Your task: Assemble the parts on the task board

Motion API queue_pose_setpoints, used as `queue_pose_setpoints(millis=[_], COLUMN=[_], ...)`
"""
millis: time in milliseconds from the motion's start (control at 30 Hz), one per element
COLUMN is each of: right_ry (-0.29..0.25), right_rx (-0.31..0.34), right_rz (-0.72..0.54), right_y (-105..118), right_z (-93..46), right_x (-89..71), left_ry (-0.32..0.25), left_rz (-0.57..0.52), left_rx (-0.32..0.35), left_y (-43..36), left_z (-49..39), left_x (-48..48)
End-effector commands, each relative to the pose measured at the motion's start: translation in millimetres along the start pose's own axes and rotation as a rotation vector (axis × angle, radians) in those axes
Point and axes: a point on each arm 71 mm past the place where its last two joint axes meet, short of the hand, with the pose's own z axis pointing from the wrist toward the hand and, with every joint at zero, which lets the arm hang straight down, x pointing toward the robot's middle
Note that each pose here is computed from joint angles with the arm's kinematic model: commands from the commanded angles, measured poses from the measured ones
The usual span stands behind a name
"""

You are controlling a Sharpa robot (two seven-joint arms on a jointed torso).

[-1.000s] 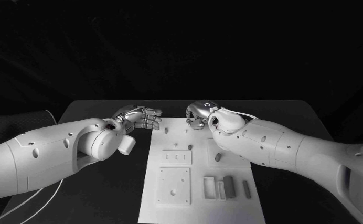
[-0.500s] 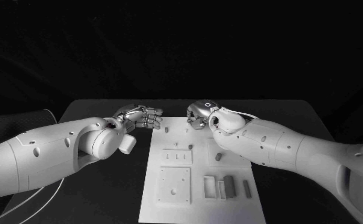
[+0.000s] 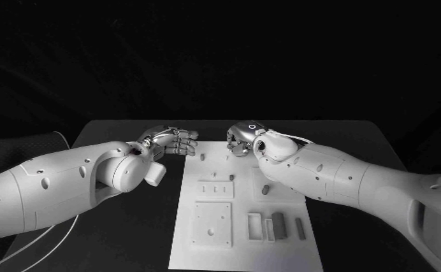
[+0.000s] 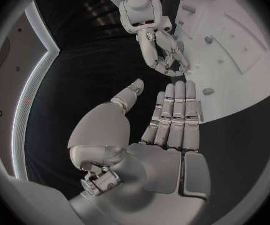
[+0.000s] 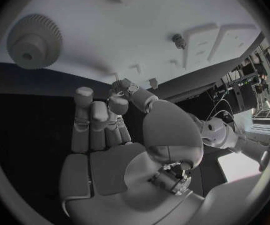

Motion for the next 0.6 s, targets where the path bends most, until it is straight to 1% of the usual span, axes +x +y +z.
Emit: queue_pose_setpoints(millis=[33,367,600], right_ry=[0.011,0.009,0.021], right_rx=[-0.005,-0.01,-0.002], right_rz=[-0.012,-0.007,-0.004], right_y=[2.7,4.8,5.3], right_z=[0.4,-0.1,0.6], right_x=[0.9,0.7,1.5], left_ry=[0.015,0.014,0.015], left_rz=[-0.004,-0.004,-0.002], left_rx=[0.008,0.007,0.007], left_y=[-1.9,-1.9,-2.0], left_z=[0.5,0.4,1.2], left_x=[2.3,2.0,2.2])
